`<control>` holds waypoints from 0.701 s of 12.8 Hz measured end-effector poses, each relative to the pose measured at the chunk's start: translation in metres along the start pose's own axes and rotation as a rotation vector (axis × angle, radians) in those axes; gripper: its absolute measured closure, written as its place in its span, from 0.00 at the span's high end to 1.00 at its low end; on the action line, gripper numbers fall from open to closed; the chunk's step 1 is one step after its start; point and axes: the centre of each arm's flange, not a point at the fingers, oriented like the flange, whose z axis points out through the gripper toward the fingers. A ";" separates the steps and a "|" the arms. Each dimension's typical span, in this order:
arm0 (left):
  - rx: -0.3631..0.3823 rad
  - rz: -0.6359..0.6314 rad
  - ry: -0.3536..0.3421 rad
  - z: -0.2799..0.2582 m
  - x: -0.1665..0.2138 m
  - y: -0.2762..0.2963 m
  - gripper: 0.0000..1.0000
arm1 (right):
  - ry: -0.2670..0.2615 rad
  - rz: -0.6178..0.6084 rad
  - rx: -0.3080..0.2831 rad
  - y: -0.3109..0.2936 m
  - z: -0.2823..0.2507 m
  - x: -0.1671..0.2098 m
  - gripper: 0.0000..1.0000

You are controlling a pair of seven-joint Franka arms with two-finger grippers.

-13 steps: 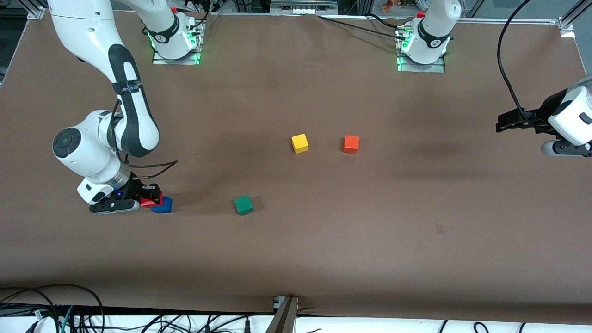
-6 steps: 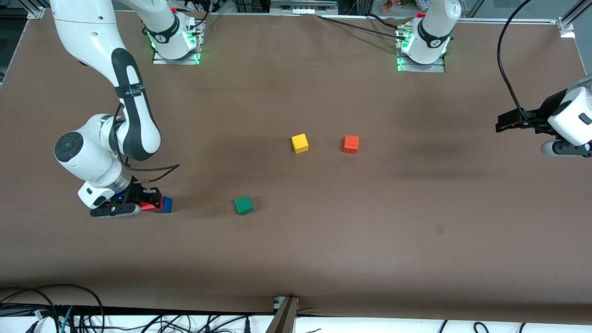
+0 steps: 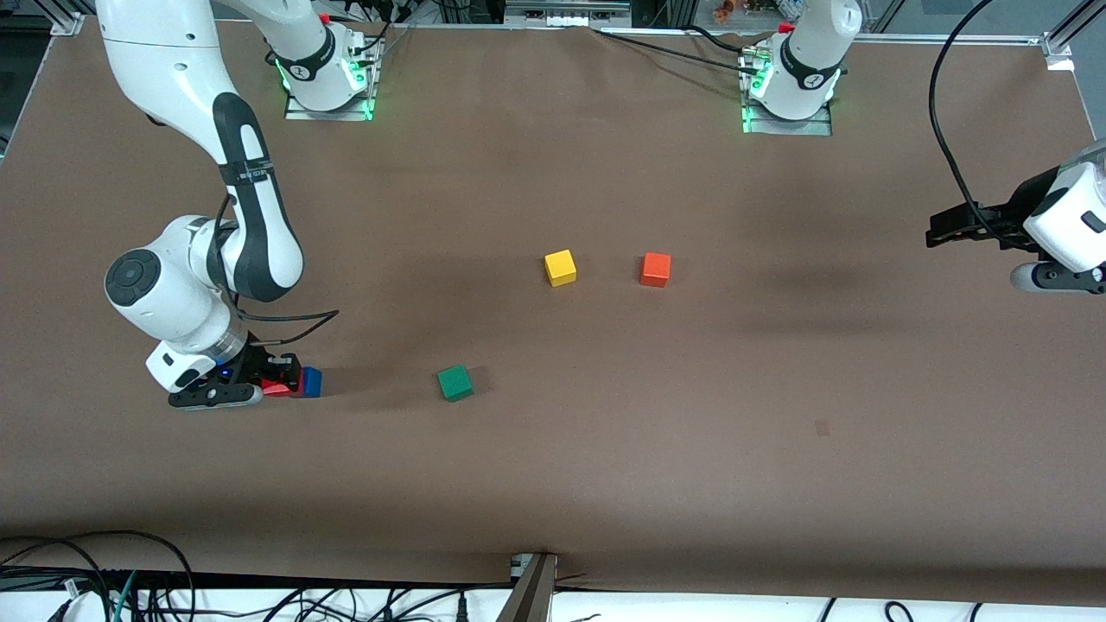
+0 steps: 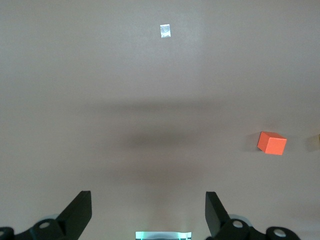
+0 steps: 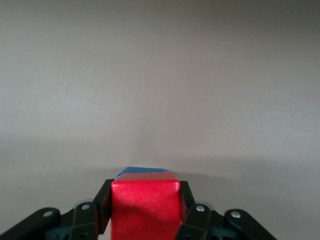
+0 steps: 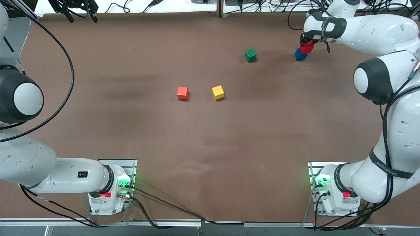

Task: Pass red block to right arm, stack on blue
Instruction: 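Lower the red cube onto the blue cube with the right gripper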

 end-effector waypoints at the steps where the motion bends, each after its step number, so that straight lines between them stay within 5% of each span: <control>1: 0.000 0.000 0.000 0.000 0.000 0.000 1.00 | -0.004 0.013 0.001 -0.002 0.000 0.000 0.56; 9: 0.000 0.000 0.000 0.000 0.000 0.000 1.00 | -0.027 0.007 -0.013 -0.016 -0.001 0.001 0.56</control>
